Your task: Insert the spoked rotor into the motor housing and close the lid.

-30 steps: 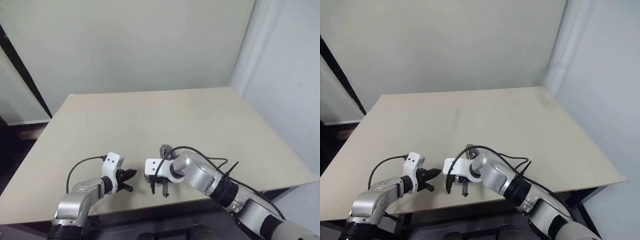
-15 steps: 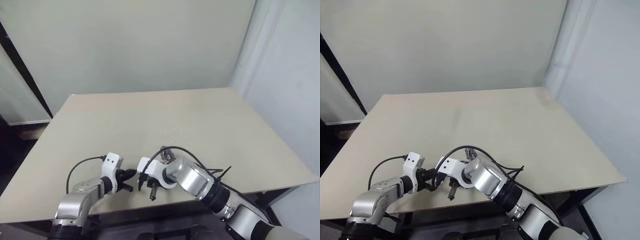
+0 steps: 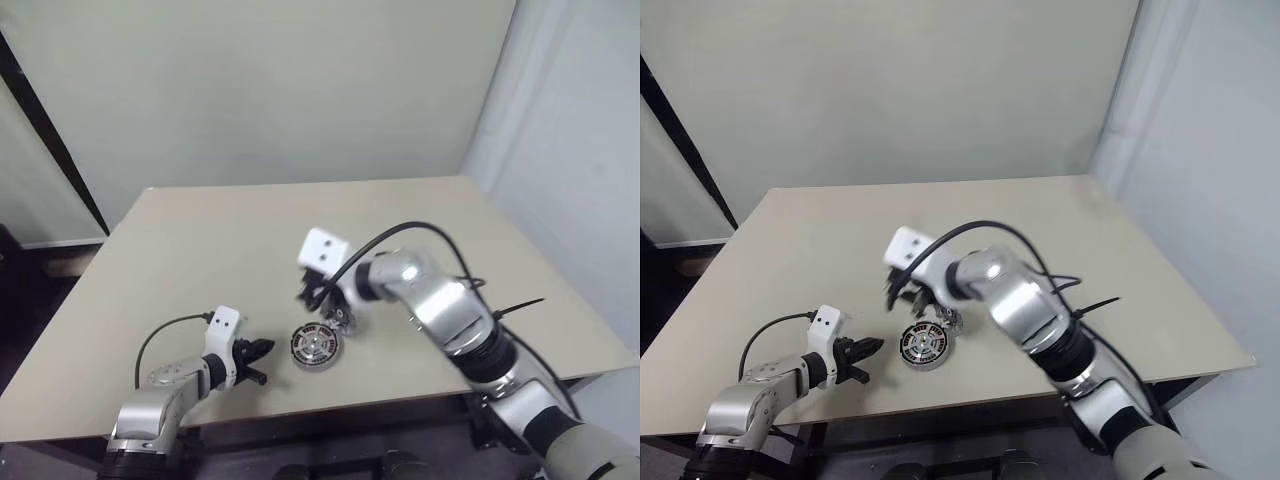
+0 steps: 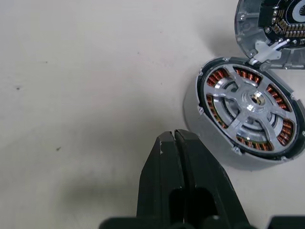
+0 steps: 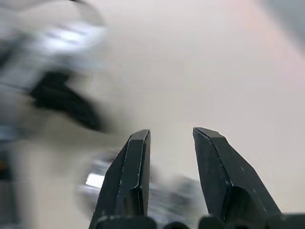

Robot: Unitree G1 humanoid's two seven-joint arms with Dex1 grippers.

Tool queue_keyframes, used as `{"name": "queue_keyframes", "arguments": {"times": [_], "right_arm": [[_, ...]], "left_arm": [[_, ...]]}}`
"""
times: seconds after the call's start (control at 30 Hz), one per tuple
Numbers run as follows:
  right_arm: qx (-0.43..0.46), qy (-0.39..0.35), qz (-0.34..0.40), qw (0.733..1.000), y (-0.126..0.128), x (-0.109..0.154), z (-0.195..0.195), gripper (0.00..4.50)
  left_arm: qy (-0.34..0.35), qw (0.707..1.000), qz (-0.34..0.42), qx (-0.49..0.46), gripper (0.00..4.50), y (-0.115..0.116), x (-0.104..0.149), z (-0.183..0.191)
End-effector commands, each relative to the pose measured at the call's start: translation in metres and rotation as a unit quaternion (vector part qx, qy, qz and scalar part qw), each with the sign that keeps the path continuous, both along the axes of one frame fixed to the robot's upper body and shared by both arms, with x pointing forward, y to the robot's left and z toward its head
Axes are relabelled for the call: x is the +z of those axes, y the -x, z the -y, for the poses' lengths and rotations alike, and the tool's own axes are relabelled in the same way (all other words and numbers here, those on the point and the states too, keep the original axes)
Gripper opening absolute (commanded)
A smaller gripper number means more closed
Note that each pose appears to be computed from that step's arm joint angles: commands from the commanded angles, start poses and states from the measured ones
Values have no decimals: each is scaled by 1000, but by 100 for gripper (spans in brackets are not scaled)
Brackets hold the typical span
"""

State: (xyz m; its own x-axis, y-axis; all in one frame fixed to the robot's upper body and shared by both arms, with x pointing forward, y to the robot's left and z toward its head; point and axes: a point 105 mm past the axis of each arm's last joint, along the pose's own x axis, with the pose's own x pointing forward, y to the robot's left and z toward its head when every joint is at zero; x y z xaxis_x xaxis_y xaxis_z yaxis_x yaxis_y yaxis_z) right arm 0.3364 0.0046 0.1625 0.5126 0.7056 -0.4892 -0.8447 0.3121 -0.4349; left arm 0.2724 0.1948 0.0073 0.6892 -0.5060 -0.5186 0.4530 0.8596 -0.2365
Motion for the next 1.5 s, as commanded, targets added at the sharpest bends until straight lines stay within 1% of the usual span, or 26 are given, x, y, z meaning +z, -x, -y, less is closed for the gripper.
{"name": "queue_keyframes", "arguments": {"times": [0.03, 0.17, 0.23, 0.3, 0.37, 0.4, 0.47, 0.6, 0.63, 0.67, 0.83, 0.93, 1.07, 1.17, 1.37, 1.5], "right_arm": [[-32, 49, 98, 993, -33, 7, 32, 156], [-38, 86, 79, 992, -44, -31, 55, 156], [-35, 86, 65, 994, -45, -51, 58, 156], [-37, 89, 56, 994, -46, -66, 61, 156], [-58, 83, 35, 994, -47, -78, 66, 194], [-52, 75, 26, 996, -44, -83, 64, 219], [-46, 68, 10, 997, -41, -89, 62, 284], [-43, 47, 5, 998, -39, -92, 55, 426], [-39, 41, -1, 998, -36, -92, 52, 447], [-35, 33, -3, 999, -34, -91, 48, 447], [5, -24, -40, 999, -8, -86, 9, 447], [22, -42, -60, 997, 7, -89, -10, 447], [35, -45, -73, 996, 17, -98, -22, 447], [34, -43, -77, 996, 17, -104, -24, 447], [31, -59, -97, 993, 10, -105, -14, 447], [80, -72, -115, 988, 9, -95, -7, 447]], "left_arm": [[12, 1000, 25, -14, 0, 0, 15, -2], [18, 1000, 21, -15, 0, 3, 16, -3], [17, 1000, 23, -12, 0, 4, 17, -4], [17, 1000, 24, -11, 0, 4, 18, -4], [16, 1000, 25, -10, 0, 5, 19, -4], [14, 1000, 25, -9, 0, 5, 20, -5], [11, 1000, 26, -7, 0, 5, 21, -7], [3, 1000, 25, -7, 0, 5, 23, -10], [3, 1000, 25, -7, 0, 5, 23, -10], [2, 1000, 25, -7, 0, 5, 23, -10], [0, 1000, 24, -10, 0, 3, 24, -9], [-1, 1000, 25, -13, 0, 2, 25, -7], [-1, 1000, 26, -15, 0, 1, 25, -6], [-2, 999, 27, -17, 0, 1, 26, -5], [-3, 999, 27, -18, 0, 3, 25, -4], [0, 999, 23, -27, 0, 4, 25, -1]]}}
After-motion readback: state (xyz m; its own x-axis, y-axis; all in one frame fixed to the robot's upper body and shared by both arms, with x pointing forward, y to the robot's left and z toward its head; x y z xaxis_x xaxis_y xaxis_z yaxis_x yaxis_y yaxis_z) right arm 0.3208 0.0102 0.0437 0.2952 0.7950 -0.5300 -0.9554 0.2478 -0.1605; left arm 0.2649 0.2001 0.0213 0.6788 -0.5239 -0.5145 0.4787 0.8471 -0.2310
